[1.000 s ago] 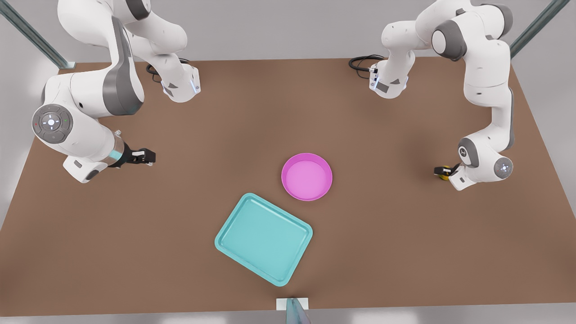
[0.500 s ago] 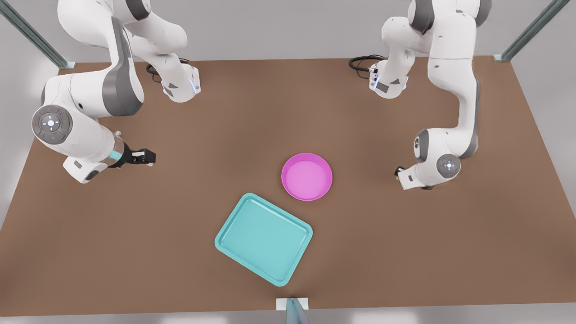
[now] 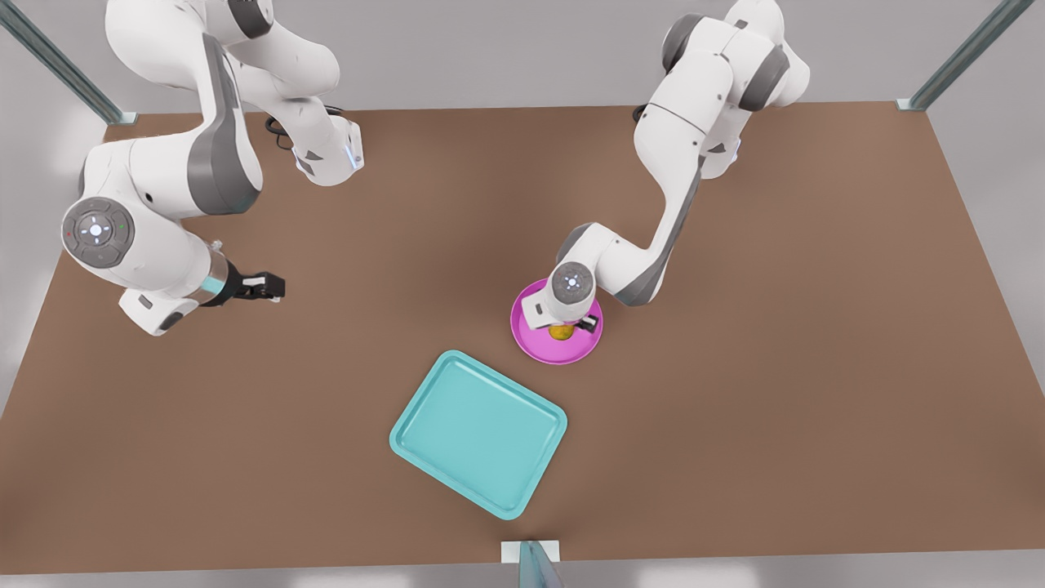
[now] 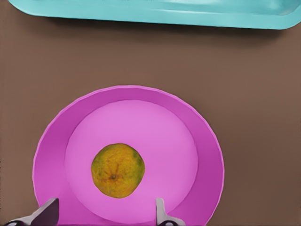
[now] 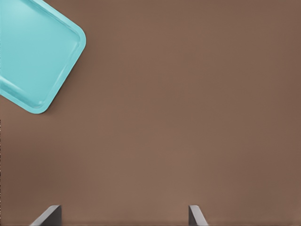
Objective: Place the orange on the plate with the left arm and the plate on the tray with the right arm
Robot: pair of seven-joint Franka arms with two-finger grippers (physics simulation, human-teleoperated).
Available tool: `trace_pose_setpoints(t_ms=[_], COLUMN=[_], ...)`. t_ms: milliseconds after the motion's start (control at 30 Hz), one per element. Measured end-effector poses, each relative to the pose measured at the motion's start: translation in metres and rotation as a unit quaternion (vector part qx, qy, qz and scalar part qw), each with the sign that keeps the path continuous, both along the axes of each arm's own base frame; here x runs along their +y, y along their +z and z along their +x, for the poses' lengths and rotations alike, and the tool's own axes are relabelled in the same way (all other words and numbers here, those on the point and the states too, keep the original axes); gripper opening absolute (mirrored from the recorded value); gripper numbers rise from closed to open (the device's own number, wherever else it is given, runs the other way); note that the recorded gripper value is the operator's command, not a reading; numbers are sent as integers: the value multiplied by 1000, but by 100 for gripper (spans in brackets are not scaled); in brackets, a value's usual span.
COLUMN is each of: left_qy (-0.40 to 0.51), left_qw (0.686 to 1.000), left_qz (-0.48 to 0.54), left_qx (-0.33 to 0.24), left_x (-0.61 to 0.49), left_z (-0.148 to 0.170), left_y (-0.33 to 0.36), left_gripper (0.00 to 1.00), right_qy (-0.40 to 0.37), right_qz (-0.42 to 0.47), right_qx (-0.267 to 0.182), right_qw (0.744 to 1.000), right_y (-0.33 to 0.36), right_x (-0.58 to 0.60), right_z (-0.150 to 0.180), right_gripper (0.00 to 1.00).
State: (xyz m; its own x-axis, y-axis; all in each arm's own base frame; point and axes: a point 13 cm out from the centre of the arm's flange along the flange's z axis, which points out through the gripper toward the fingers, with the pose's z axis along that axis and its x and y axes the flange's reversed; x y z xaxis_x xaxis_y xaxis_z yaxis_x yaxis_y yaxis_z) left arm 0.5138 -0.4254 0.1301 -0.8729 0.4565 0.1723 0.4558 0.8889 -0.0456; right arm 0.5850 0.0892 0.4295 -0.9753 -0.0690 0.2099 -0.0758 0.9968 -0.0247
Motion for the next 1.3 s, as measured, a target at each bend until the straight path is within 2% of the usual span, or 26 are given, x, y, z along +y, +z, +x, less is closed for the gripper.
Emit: trace_pose_setpoints(t_ms=[33,100,133,167,233,300,400,500,633,767,900,1300], left_qy=[28,124,171,212,265,278,239,226,221,222,224,220], left_qw=[999,990,982,972,959,957,971,974,974,973,972,972], left_qz=[2,16,29,48,81,71,19,34,50,58,62,65], left_qx=[-14,-61,-78,-83,-67,-39,2,4,19,28,35,46], left_x=[20,117,176,232,309,335,338,342,347,353,358,358], left_z=[22,99,125,136,129,111,70,63,64,57,52,46], left_y=[36,148,199,237,276,303,331,335,332,335,336,335], left_gripper=[100,100,100,100,100,100,100,100,100,100,100,100], right_qy=[4,5,8,17,39,46,19,-20,-80,-124,-141,-141], right_qz=[20,93,127,154,192,219,242,250,263,266,261,242], right_qx=[29,93,120,142,172,175,142,95,30,-5,-14,0], right_qw=[999,991,985,978,965,959,960,963,961,956,955,960], right_y=[-31,-100,-126,-146,-175,-201,-222,-243,-253,-263,-282,-350], right_x=[19,77,113,153,237,303,358,390,403,396,397,412], right_z=[1,0,-11,-29,-94,-149,-171,-166,-126,-93,-85,-101], right_gripper=[100,100,100,100,100,100,100,100,100,100,100,100])
